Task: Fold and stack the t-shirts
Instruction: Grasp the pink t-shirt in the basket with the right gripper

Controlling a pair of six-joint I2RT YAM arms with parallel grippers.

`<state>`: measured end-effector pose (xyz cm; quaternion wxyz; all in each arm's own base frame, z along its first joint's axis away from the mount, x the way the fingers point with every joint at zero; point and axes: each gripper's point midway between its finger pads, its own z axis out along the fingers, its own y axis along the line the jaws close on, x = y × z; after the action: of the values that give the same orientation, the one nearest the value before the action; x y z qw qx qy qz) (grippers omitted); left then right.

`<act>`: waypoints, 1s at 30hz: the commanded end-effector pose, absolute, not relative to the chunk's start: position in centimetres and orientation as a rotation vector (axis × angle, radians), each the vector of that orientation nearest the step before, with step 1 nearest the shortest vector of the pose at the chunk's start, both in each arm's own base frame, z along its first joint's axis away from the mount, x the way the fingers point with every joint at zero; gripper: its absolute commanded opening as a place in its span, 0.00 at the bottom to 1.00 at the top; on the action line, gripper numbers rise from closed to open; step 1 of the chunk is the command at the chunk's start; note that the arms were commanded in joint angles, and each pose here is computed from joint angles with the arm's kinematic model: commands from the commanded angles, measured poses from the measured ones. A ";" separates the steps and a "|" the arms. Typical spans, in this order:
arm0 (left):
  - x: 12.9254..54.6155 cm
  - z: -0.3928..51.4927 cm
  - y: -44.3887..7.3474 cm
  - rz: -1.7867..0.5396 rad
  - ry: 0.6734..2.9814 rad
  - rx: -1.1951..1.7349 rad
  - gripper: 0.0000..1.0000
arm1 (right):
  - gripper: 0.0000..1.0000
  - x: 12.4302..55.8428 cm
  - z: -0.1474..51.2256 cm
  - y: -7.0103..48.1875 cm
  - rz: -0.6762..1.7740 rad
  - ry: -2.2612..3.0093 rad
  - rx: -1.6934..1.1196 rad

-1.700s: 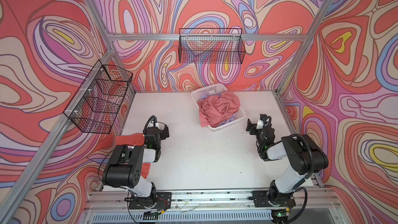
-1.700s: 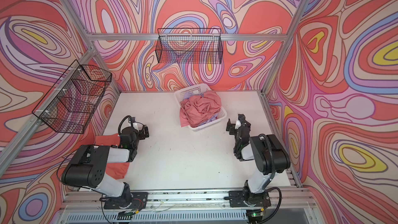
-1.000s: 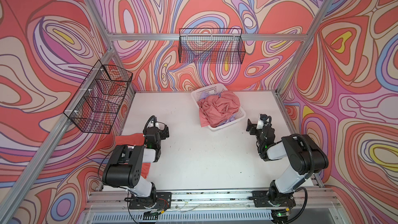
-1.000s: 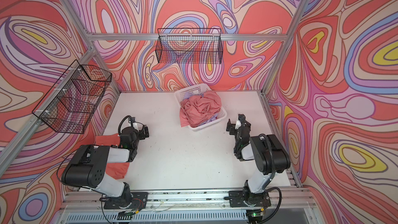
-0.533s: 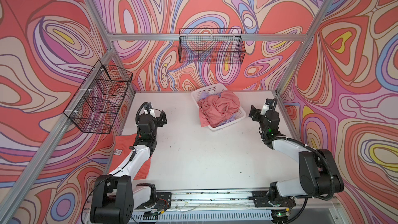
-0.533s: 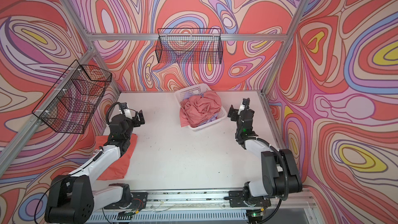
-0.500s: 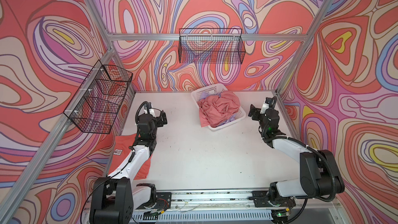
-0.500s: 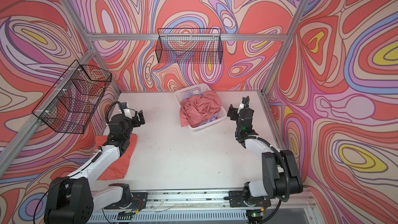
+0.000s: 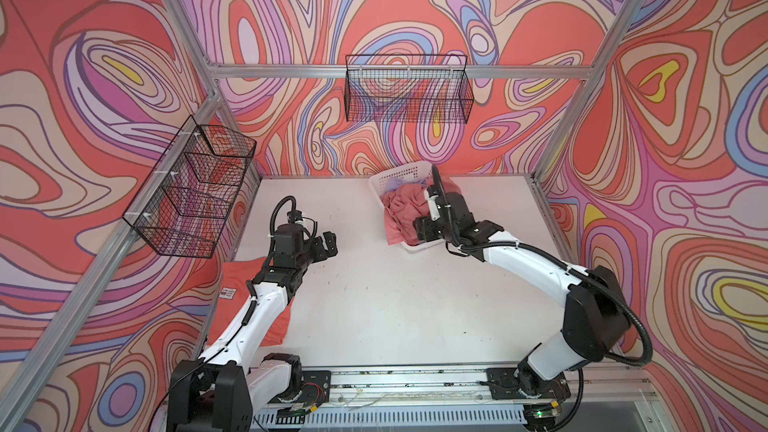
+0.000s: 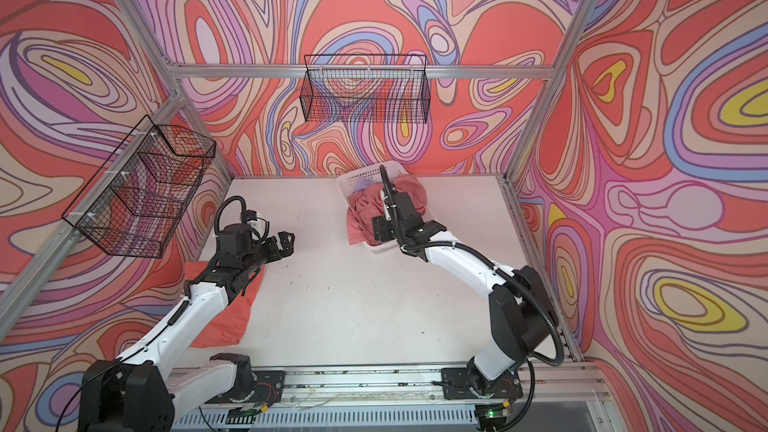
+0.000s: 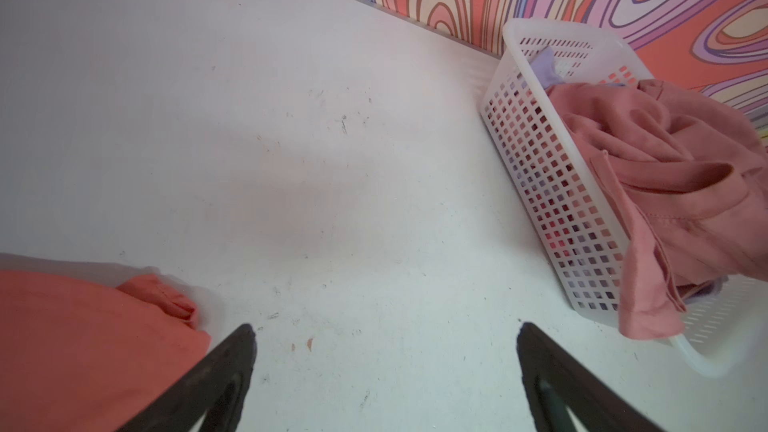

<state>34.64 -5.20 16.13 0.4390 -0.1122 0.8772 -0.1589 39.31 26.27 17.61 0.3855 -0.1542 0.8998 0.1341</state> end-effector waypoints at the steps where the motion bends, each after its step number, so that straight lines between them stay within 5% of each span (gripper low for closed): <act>1: 33.4 15.4 -6.1 -0.461 2.226 -0.281 1.00 | 0.70 36.6 14.1 27.6 0.279 2.468 -0.509; 14: 33.5 15.5 -6.3 -0.464 2.226 -0.262 1.00 | 0.46 37.1 10.3 29.8 0.179 2.558 -0.589; 20: 33.6 15.2 -6.2 -0.456 2.236 -0.263 1.00 | 0.24 38.1 9.7 29.3 0.097 2.540 -0.586; 24: 33.7 15.2 -6.2 -0.452 2.241 -0.260 1.00 | 0.09 38.8 9.3 28.1 0.019 2.537 -0.612; 30: 33.7 15.6 -6.3 -0.447 2.246 -0.234 1.00 | 0.04 40.6 8.9 21.7 -0.067 2.560 -0.530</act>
<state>33.82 -6.07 15.50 0.4160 -0.1040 0.8858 -0.1778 39.74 27.49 10.81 0.2843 -0.2286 0.9306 0.0310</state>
